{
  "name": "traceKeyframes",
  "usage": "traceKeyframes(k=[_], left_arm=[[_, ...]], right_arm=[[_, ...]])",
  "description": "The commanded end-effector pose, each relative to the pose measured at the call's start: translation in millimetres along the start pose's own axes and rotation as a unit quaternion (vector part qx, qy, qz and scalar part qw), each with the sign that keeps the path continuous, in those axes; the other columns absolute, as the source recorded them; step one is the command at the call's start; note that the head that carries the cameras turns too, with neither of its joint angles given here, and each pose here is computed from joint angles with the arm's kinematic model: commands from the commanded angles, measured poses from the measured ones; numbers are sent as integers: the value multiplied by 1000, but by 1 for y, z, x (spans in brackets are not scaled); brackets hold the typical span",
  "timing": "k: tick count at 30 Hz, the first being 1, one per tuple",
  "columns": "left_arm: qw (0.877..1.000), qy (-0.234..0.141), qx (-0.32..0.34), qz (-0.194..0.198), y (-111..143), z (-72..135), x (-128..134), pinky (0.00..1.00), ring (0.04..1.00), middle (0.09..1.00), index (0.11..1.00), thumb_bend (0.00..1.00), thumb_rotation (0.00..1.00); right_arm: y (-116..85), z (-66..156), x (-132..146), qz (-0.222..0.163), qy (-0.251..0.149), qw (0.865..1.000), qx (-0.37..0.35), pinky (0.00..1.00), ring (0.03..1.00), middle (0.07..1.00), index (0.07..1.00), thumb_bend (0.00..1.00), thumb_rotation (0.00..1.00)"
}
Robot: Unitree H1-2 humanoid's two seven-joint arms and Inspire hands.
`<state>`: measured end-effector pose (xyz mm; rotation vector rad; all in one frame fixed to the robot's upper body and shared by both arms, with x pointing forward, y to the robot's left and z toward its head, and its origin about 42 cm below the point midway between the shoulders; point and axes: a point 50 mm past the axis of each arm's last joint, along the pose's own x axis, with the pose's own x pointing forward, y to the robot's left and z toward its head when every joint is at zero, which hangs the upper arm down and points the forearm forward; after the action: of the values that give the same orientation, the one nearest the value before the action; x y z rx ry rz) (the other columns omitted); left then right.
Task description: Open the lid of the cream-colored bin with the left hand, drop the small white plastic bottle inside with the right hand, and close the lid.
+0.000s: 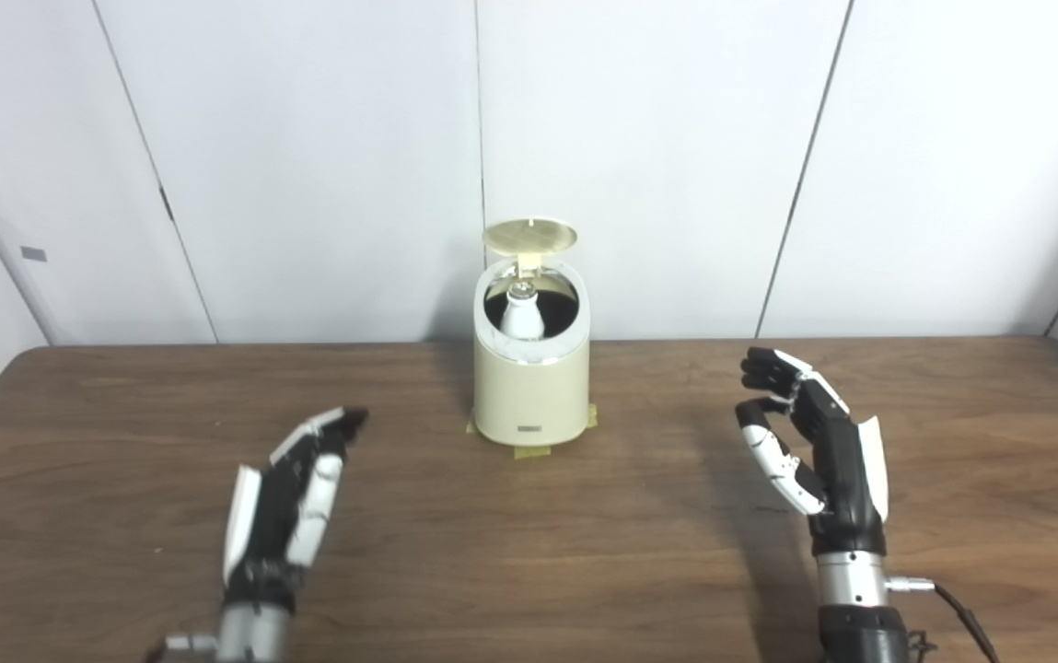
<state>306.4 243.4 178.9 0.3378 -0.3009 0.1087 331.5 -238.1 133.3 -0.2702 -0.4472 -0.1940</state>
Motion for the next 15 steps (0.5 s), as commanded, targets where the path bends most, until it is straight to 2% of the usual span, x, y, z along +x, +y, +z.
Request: traceKeyframes(k=[1, 7, 10, 15], left_arm=[[997, -72, 9, 6, 6, 43, 35, 842, 827, 804, 792, 699, 1000], [994, -80, 70, -33, 14, 91, 76, 983, 908, 861, 858, 692, 1000], [989, -92, 104, -44, 13, 114, 94, 939, 909, 872, 871, 678, 1000], [982, -111, 143, -46, 8, 147, 117, 873, 890, 862, 850, 740, 1000]], right_arm=[[14, -12, -23, 10, 34, 999, 1, 591, 701, 720, 719, 230, 572], [16, -13, -23, 8, 30, 1000, 0, 584, 683, 705, 709, 225, 580], [16, -13, -23, 7, 32, 999, 1, 588, 684, 706, 710, 221, 562], [16, -13, -23, 3, 27, 1000, -1, 575, 678, 701, 700, 221, 559]])
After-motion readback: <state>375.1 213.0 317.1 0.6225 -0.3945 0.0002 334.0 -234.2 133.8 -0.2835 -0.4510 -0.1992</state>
